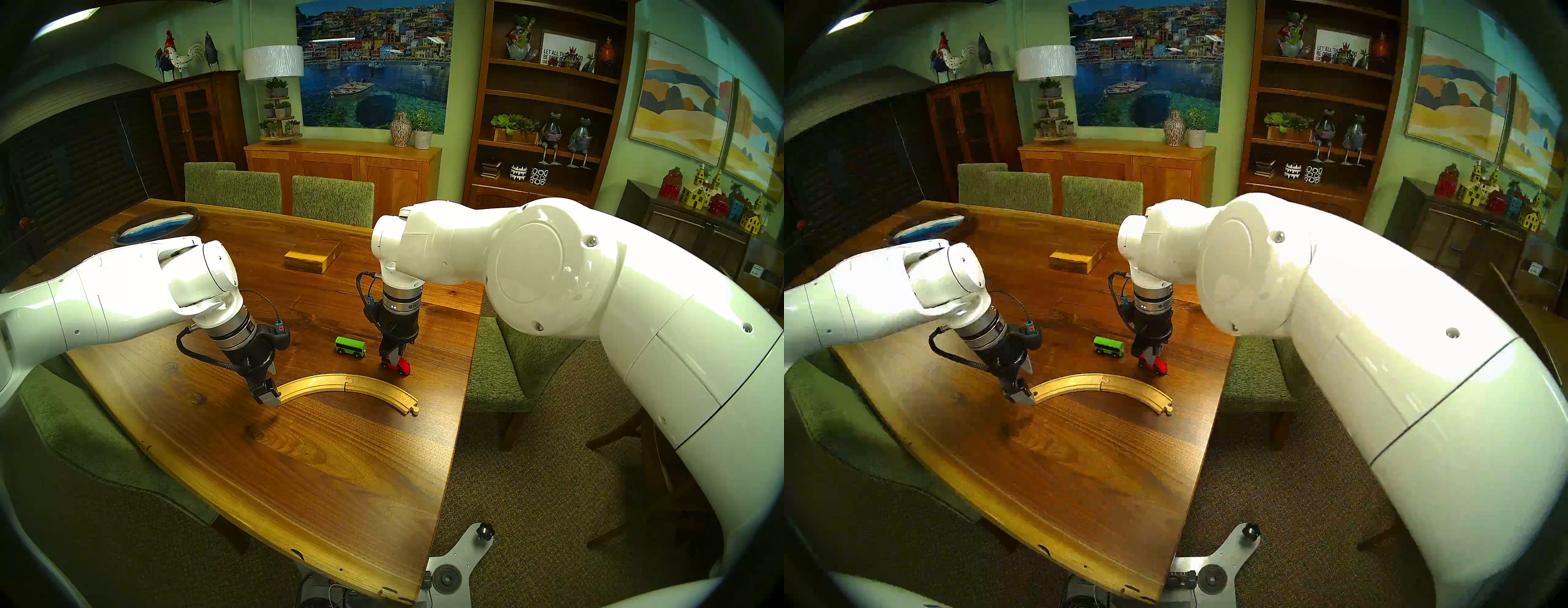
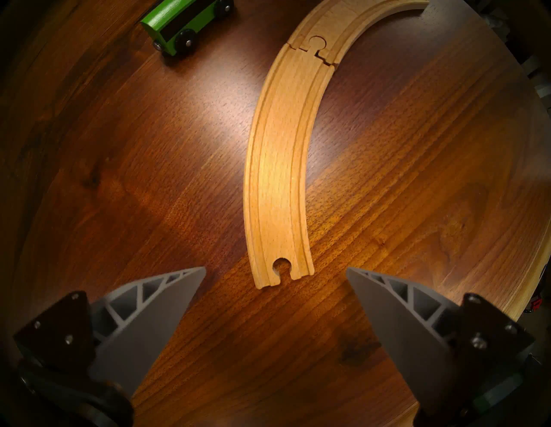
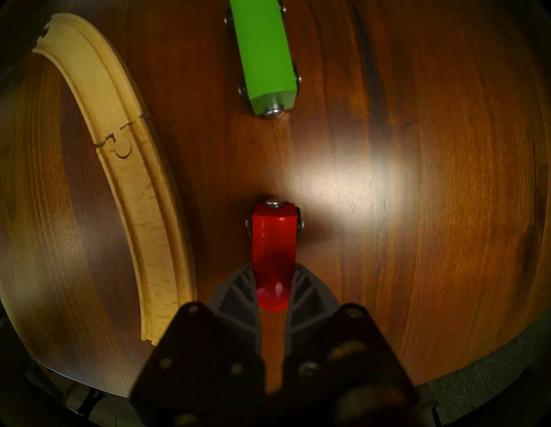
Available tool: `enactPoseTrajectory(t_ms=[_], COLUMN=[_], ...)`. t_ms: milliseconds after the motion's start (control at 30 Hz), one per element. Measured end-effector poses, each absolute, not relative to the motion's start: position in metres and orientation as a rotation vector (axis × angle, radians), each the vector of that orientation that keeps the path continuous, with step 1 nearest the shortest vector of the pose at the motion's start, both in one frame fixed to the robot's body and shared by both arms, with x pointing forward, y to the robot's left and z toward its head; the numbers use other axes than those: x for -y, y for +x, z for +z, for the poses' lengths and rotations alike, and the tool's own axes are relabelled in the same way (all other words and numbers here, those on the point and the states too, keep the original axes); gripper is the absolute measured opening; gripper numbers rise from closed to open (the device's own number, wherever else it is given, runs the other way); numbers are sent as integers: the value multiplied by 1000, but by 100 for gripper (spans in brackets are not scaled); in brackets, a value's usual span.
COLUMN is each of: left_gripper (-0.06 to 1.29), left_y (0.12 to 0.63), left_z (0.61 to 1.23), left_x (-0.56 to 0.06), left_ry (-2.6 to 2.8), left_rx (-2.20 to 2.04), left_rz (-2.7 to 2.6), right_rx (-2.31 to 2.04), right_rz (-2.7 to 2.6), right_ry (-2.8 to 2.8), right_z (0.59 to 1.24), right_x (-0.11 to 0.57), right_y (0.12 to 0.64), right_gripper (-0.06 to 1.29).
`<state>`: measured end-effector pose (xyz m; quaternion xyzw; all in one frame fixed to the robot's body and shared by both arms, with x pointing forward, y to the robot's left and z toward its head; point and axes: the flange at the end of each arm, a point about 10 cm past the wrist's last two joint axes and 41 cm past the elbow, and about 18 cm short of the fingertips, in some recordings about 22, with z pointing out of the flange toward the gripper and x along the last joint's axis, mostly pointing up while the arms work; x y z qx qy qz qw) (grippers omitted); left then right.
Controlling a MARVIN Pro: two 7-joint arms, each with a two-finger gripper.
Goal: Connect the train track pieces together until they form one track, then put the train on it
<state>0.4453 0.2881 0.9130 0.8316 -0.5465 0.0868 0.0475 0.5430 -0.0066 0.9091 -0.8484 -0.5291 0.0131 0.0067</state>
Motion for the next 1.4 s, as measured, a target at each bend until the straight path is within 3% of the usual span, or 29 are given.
enactPoseTrajectory(t_ms=[1400], left_gripper=[126], left_y=[445], left_z=[913], left_x=[-288], left_ry=[2536], left_rx=[1666], left_rz=[264], right_rx=[1755], right_rz=[-1], right_ry=[-2549], right_z=[936], right_x=[-36], right_y=[493], right_gripper=[2])
